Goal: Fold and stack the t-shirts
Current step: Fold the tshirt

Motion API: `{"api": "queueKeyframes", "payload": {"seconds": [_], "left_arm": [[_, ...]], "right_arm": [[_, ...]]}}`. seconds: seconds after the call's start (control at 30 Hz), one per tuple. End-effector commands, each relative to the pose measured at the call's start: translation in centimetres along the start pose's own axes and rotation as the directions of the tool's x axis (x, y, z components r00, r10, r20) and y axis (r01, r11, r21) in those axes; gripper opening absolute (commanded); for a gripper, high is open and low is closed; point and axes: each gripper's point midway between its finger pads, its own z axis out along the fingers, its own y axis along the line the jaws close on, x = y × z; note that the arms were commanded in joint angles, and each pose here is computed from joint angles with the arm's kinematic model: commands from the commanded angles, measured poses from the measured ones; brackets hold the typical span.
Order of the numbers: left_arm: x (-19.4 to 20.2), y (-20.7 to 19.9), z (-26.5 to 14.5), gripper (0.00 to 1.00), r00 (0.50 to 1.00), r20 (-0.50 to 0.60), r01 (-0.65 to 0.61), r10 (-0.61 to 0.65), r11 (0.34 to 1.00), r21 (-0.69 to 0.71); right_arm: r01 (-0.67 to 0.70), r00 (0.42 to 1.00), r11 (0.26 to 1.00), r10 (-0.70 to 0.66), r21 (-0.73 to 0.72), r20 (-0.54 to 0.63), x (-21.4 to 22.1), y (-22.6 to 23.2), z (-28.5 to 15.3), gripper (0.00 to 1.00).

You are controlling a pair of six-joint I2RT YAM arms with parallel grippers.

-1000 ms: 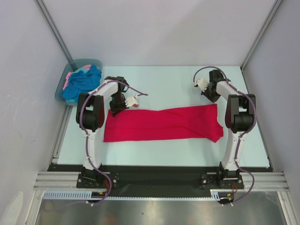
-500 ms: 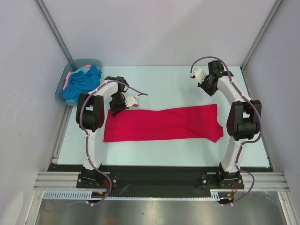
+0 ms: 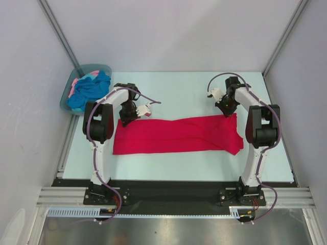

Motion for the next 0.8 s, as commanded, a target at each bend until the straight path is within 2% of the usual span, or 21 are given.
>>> {"api": "queueKeyframes", "payload": {"seconds": [0.0,0.3,0.53,0.77], "left_arm": [[1.1,0.1,-0.6,0.00,0.999,-0.016,0.029,-0.029,1.000,-0.009],[1.7,-0.1,-0.5,0.00,0.999,-0.039,0.029,-0.029,1.000,-0.009],[2.5,-0.2,-0.3,0.00,0.997,-0.076,0.023,-0.024,1.000,-0.014],[2.9,-0.2,-0.2,0.01,0.995,-0.097,0.028,-0.030,0.999,-0.018]], "right_arm": [[-0.041,0.999,0.999,0.041,0.001,-0.010,0.6,-1.0,1.9,0.00],[-0.073,0.995,0.997,0.076,0.039,-0.068,2.9,-3.0,4.5,0.00],[-0.141,0.979,0.985,0.153,0.097,-0.131,8.3,-6.1,4.5,0.00],[-0.168,0.967,0.978,0.187,0.121,-0.170,11.4,-6.7,4.3,0.00]]}}
